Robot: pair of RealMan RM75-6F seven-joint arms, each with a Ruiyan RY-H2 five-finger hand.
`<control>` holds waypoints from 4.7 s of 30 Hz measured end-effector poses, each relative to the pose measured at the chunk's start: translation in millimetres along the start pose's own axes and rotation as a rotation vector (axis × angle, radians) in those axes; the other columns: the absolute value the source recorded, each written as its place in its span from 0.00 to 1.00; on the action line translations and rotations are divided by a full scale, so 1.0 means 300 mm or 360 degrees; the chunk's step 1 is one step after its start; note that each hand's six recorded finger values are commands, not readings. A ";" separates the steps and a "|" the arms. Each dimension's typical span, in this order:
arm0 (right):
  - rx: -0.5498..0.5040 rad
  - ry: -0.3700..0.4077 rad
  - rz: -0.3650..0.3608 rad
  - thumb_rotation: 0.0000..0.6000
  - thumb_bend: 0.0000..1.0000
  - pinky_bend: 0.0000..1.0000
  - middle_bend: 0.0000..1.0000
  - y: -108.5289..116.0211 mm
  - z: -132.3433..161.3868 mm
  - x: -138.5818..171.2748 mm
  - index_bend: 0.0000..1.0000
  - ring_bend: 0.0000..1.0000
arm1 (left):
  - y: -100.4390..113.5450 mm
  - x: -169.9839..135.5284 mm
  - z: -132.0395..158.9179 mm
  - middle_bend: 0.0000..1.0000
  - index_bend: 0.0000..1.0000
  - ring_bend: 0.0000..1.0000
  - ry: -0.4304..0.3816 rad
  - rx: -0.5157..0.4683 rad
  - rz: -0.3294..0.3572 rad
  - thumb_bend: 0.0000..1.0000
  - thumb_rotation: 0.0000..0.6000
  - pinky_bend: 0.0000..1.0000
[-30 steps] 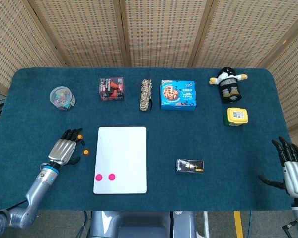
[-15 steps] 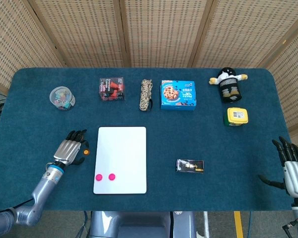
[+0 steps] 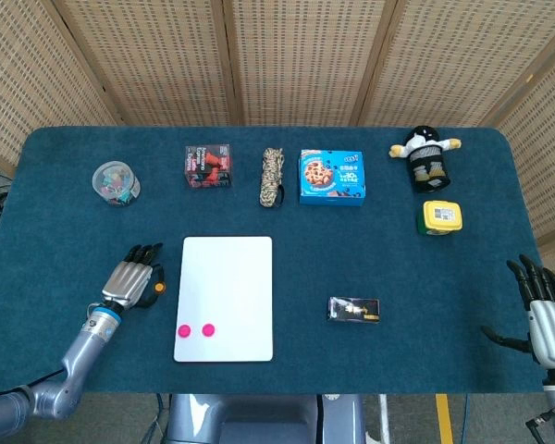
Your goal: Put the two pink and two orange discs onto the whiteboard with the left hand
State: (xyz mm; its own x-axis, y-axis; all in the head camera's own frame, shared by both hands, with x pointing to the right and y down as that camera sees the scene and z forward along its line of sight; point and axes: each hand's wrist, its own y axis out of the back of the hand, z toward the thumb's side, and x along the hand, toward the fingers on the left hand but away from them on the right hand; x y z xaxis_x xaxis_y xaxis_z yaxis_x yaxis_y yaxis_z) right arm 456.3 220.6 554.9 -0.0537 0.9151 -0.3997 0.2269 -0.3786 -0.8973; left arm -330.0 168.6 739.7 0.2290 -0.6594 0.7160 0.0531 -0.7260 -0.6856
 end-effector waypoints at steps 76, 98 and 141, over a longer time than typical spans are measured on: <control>0.0017 -0.0034 0.0023 1.00 0.03 0.00 0.00 -0.007 -0.004 -0.006 0.00 0.00 | 0.084 0.172 -0.145 0.00 0.40 0.00 0.0188 -0.0164 0.0011 0.35 1.00 0.00; 0.0005 -0.0034 0.0030 1.00 0.03 0.00 0.00 -0.007 -0.004 -0.006 0.00 0.00 | 0.077 0.162 -0.140 0.00 0.69 0.00 0.0203 -0.0143 0.0021 0.39 1.00 0.00; -0.0012 -0.0024 0.0041 1.00 0.03 0.00 0.00 -0.009 0.003 -0.008 0.00 0.00 | 0.114 0.039 0.061 0.00 0.81 0.00 -0.0152 -0.0152 0.0194 0.43 1.00 0.00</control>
State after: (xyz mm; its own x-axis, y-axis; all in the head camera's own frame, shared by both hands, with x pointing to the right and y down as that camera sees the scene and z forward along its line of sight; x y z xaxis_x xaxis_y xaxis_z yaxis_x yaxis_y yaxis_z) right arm 454.9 219.3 558.1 -0.0625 0.9029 -0.4254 0.2356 -0.4008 -0.8853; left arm -307.8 139.5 722.3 0.3194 -0.7255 0.6096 -0.0722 -0.6600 -0.7477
